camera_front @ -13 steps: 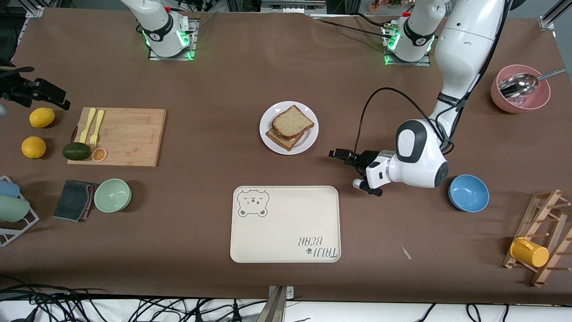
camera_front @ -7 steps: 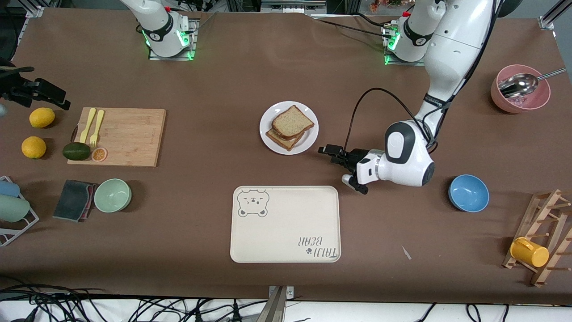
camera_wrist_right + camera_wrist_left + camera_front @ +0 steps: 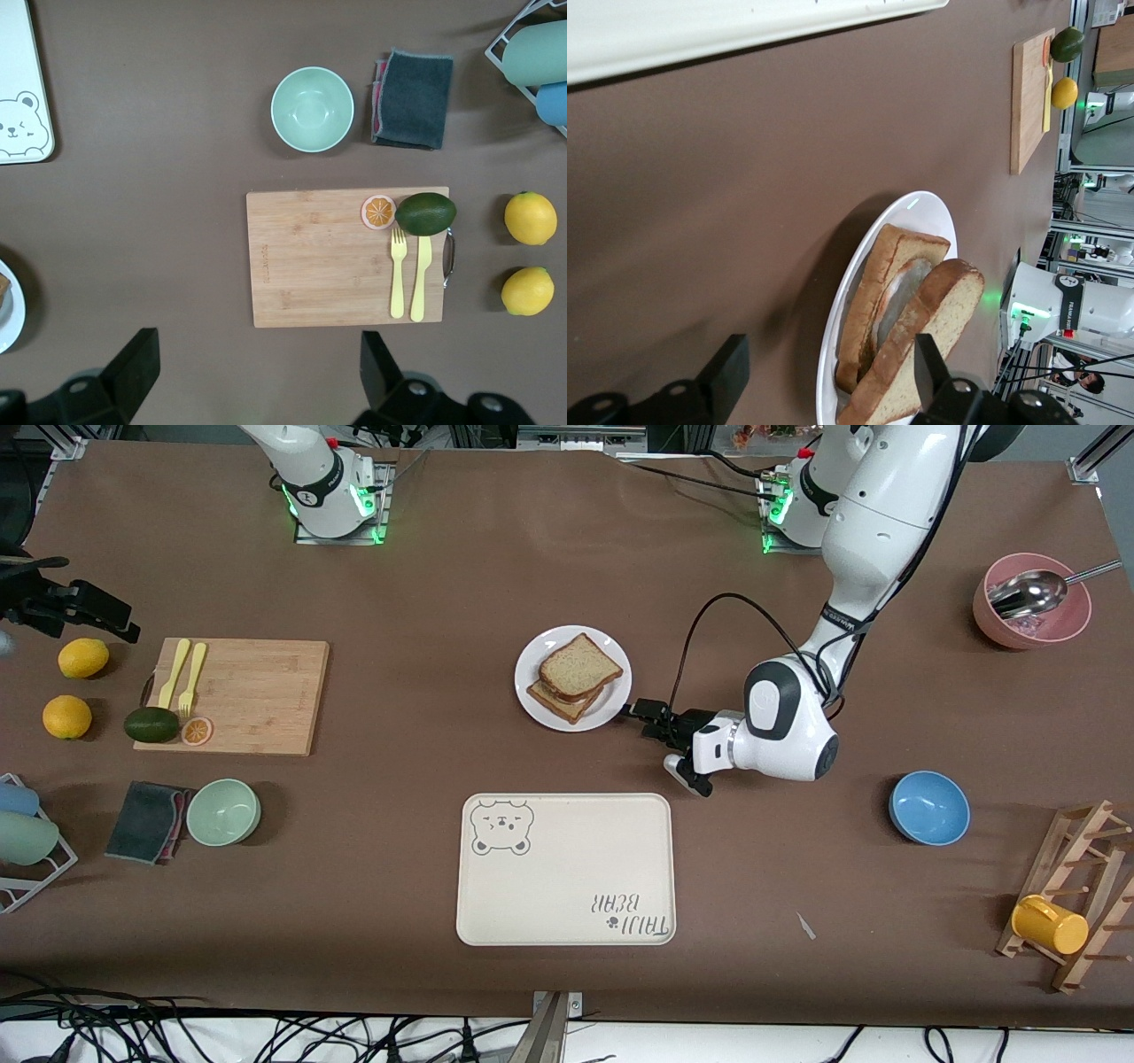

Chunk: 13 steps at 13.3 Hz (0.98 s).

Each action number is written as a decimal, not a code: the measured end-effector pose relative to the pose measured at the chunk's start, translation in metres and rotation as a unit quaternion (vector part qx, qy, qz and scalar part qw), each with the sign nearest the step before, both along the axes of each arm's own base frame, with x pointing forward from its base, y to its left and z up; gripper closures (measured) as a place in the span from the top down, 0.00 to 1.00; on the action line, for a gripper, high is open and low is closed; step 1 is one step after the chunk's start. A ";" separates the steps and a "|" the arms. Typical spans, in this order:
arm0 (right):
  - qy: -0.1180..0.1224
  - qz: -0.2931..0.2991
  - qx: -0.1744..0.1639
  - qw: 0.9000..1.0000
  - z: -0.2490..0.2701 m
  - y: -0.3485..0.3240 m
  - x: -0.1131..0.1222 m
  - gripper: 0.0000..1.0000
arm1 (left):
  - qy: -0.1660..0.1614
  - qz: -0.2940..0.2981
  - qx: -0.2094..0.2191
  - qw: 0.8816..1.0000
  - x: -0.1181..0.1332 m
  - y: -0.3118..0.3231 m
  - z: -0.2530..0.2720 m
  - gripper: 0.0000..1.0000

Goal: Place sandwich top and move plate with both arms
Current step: 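Move the left gripper toward the white plate rim, then grip the white plate rim with the left gripper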

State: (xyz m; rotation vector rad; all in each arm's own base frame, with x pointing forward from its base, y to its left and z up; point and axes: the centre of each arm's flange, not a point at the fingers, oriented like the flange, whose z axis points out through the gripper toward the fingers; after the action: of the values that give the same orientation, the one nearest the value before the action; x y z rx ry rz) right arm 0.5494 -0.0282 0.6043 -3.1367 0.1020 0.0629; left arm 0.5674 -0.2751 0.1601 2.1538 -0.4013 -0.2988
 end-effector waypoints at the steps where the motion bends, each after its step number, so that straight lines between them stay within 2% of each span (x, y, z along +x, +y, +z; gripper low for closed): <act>1: 0.000 0.000 0.000 1.000 0.000 0.000 0.000 1.00 | 0.001 0.005 -0.008 1.000 -0.001 -0.001 -0.001 0.82; 9: 0.003 0.000 0.000 1.000 0.000 0.000 -0.001 1.00 | 0.024 0.027 -0.040 0.999 -0.014 0.000 -0.040 0.82; 13: 0.003 0.001 0.000 1.000 0.000 0.001 -0.001 1.00 | 0.029 0.029 -0.048 0.998 -0.015 -0.001 -0.042 0.73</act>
State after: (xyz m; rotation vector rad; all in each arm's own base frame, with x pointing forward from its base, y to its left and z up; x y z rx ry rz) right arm 0.5487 -0.0275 0.6038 -3.1364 0.1001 0.0724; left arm 0.5525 -0.2760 0.1180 2.0547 -0.3120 -0.3029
